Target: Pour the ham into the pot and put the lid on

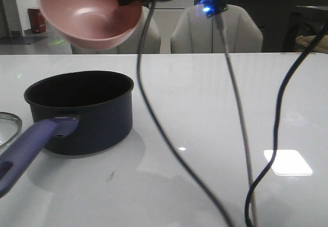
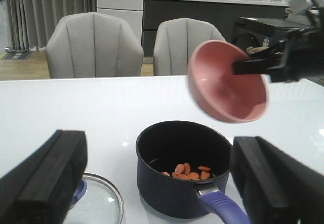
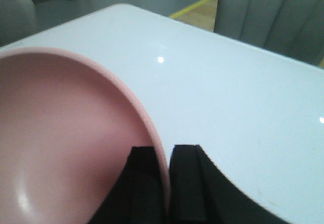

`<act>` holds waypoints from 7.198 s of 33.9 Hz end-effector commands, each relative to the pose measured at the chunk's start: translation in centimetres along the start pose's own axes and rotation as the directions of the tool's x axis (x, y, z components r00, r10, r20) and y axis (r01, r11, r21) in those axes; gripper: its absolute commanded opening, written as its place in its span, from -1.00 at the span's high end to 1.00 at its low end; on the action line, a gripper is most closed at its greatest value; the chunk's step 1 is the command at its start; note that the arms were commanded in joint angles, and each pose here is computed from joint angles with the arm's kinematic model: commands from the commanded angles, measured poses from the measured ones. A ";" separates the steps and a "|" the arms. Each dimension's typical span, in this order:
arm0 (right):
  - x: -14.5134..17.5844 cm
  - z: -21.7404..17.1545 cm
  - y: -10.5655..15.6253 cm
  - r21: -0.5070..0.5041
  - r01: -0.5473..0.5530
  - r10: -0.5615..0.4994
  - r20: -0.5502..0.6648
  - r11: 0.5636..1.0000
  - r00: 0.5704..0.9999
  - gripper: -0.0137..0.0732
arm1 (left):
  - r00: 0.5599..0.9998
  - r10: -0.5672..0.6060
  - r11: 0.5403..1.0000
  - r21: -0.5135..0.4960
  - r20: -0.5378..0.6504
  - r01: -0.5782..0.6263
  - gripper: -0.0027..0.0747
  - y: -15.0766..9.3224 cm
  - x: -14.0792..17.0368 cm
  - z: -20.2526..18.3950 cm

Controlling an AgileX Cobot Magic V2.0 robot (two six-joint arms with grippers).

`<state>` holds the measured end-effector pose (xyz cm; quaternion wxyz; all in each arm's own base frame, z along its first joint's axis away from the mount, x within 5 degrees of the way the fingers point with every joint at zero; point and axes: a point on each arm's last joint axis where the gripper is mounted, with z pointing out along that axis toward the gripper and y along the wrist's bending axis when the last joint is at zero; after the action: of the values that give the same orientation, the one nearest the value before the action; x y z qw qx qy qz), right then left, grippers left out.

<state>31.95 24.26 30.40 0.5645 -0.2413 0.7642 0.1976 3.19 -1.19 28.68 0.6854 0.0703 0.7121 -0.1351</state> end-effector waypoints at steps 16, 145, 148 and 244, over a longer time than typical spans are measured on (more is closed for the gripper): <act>2.4 -6.8 -11.9 0.305 -0.198 0.322 -0.436 0.931 0.840 0.37 | 0.995 -0.012 1.000 0.011 0.094 0.011 -0.67 -0.1 -1.5 -0.2; 13.3 -31.9 -2.7 0.294 -0.134 0.015 0.374 0.946 0.927 0.29 | 0.587 -0.362 0.917 -0.391 -0.724 0.083 -0.87 8.3 -2.6 23.5; 13.3 -31.9 -2.7 0.294 -0.134 0.015 0.374 0.946 0.927 0.29 | 0.533 -0.349 0.920 -0.389 -0.771 0.039 -0.87 9.2 -2.1 25.2; 13.3 -31.9 -2.7 0.294 -0.134 0.015 0.374 0.946 0.927 0.29 | 0.391 0.097 0.995 0.097 -0.915 -0.018 0.26 -4.2 -5.6 37.2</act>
<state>5.83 2.01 24.93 0.6820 -0.0854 0.7133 0.1371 39.19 -15.01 30.76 0.1513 0.1709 0.9714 -0.0657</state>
